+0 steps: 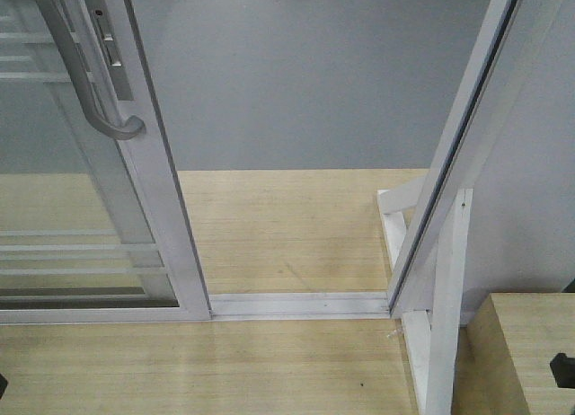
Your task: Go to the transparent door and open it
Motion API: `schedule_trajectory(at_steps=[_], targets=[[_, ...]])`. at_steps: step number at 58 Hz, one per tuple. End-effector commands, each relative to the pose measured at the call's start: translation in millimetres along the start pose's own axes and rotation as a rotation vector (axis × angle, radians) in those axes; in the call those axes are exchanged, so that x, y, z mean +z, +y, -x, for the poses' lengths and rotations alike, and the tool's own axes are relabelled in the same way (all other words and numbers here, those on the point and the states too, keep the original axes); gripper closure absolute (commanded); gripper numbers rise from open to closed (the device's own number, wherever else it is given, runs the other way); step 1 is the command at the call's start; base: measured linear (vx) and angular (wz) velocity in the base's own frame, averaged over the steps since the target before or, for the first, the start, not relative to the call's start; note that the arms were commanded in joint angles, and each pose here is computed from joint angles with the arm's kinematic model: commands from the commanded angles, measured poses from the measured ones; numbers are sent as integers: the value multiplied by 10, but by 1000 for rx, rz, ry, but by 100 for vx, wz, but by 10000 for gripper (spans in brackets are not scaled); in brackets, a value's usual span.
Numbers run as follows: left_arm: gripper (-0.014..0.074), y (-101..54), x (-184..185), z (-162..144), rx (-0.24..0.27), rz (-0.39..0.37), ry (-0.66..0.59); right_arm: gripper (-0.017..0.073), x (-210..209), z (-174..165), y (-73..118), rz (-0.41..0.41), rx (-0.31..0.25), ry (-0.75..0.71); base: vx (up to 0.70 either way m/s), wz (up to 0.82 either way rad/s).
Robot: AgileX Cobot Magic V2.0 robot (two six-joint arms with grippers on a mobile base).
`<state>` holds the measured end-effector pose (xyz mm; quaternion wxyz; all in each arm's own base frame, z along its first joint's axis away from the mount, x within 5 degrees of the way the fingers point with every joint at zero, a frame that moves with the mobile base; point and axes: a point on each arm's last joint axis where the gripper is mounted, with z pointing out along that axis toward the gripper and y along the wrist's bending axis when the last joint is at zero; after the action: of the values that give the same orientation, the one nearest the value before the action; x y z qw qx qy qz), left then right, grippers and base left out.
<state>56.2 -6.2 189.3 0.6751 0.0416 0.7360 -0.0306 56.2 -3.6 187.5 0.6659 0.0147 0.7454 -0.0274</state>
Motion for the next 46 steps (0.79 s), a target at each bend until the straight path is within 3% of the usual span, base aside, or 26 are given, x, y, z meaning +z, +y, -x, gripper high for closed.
schedule_trajectory(at_steps=[1,46], targets=[[600,7,-3,32,-12,8,-83,568,-11,64,-2,-5,-1,-91,0,0],[600,7,-3,32,-12,8,-83,568,-11,64,-2,-5,-1,-91,0,0]])
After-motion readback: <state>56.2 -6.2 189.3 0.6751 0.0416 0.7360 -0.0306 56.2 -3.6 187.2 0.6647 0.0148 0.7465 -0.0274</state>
